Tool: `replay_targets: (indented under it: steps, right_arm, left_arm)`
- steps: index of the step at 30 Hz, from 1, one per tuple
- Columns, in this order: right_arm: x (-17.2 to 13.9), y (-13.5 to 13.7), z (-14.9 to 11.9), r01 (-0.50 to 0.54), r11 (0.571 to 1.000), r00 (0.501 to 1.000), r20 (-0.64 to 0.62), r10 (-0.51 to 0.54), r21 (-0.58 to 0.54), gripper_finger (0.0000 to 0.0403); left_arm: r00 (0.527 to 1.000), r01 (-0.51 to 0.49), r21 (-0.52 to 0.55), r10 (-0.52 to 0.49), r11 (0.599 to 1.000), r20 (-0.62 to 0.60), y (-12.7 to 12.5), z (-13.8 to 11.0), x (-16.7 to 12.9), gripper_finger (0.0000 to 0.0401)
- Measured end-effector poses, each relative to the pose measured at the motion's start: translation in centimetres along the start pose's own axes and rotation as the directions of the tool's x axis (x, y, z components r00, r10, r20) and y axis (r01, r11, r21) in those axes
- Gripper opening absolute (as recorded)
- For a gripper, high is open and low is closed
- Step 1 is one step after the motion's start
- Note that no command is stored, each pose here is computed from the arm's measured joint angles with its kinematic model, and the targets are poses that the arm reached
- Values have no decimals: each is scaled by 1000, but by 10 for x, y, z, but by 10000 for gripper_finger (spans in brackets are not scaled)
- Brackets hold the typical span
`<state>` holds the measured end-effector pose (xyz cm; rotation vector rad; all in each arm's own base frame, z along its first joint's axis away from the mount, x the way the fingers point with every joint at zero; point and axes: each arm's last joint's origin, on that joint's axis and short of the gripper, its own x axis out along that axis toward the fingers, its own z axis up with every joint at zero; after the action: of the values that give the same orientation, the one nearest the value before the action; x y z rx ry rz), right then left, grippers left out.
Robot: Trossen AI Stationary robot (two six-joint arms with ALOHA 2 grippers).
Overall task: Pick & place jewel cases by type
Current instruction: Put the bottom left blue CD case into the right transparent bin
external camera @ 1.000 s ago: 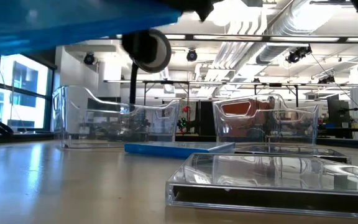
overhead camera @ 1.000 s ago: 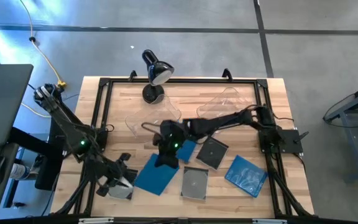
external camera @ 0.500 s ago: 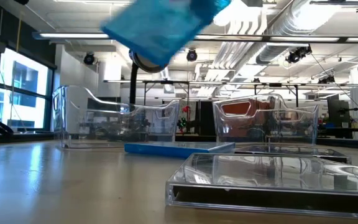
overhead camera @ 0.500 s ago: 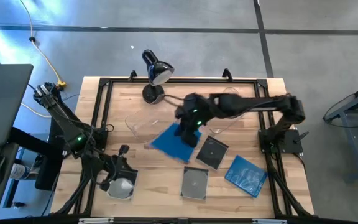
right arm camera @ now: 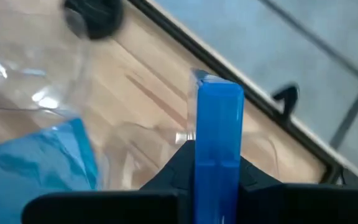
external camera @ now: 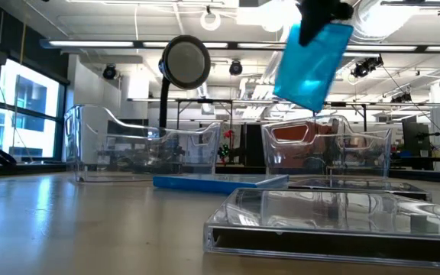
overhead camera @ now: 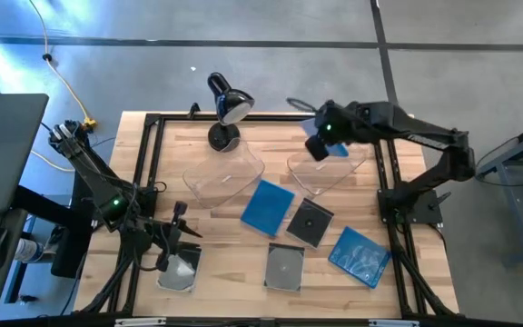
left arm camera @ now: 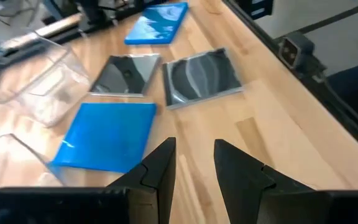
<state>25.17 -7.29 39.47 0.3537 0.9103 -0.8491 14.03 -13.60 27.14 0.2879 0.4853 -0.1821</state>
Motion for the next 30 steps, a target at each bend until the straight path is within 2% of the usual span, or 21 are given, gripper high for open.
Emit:
replay_targets:
  steps: [3, 6, 12, 16, 22, 30]
  right_arm:
    - [10, -16, 3, -4, 999, 997, -81, 8, 50, 22]
    - [29, -27, 1, -51, 996, 982, -176, 63, 74, 22]
    - [82, -37, -21, -193, 978, 917, -340, 208, 77, 22]
    - [107, -42, -27, -316, 943, 883, -332, 332, 101, 22]
    - [121, -59, -24, -403, 904, 855, -294, 428, 144, 24]
    - [145, -77, -44, -389, 889, 825, -338, 453, 243, 24]
  left_arm:
    - [999, -40, 0, 40, 999, 6, 1, 0, 0, 108]
    - [996, -85, 2, 85, 996, 11, 2, 0, 0, 108]
    - [988, -153, 23, 153, 988, -2, 6, -3, -2, 108]
    - [979, -205, 54, 205, 977, -5, 8, -4, -2, 108]
    - [974, -227, 51, 227, 973, -1, 8, -4, -2, 108]
    - [973, -230, 51, 230, 972, 0, 8, -4, -2, 108]
